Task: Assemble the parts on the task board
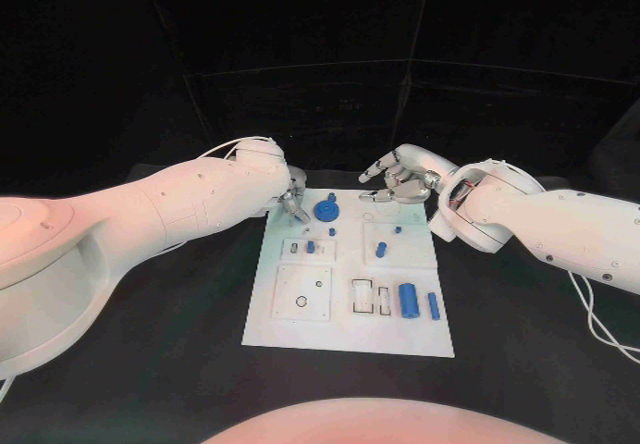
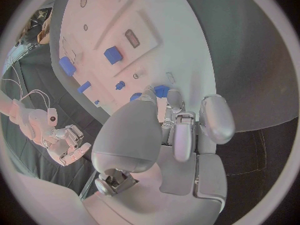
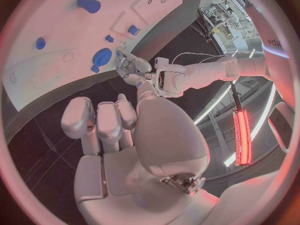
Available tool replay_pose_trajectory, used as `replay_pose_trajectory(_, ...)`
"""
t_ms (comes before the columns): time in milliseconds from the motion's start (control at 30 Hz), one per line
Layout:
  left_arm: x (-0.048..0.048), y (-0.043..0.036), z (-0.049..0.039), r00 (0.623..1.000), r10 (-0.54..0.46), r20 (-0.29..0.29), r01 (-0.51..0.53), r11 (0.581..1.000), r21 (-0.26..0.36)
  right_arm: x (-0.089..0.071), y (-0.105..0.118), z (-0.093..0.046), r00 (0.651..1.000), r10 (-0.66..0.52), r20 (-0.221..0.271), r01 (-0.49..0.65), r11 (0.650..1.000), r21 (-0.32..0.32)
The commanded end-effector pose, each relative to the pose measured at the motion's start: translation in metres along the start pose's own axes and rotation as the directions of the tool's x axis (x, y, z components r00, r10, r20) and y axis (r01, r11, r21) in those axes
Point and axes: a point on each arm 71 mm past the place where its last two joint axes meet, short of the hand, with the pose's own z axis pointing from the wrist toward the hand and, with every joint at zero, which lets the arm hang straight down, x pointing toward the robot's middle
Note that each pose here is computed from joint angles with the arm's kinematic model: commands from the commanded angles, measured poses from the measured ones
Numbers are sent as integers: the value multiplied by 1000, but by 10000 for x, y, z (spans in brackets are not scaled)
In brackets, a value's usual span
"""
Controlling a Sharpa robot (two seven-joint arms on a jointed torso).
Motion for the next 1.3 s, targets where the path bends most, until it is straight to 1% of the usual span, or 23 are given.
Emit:
replay_pose_trajectory(33,87,38,15,998,-4,-55,3,1000,-10,-6,8,1,1000,0,-4,0,1000,-4)
replay_pose_trajectory(433,89,70,4,997,-4,-73,3,1000,-12,-4,3,0,1000,0,-9,0,1000,-1)
replay_pose_trajectory(667,72,84,1,998,-5,-64,4,1000,-15,-3,1,1,1000,0,-11,0,1000,0)
replay_pose_trajectory(1200,61,116,-2,998,-27,-62,27,1000,-6,-8,-10,-1,1000,-1,-12,1,1000,3)
replay_pose_trajectory(1300,56,125,-6,997,-45,-62,45,999,-2,-8,-13,-2,1000,-1,-12,1,1000,4)
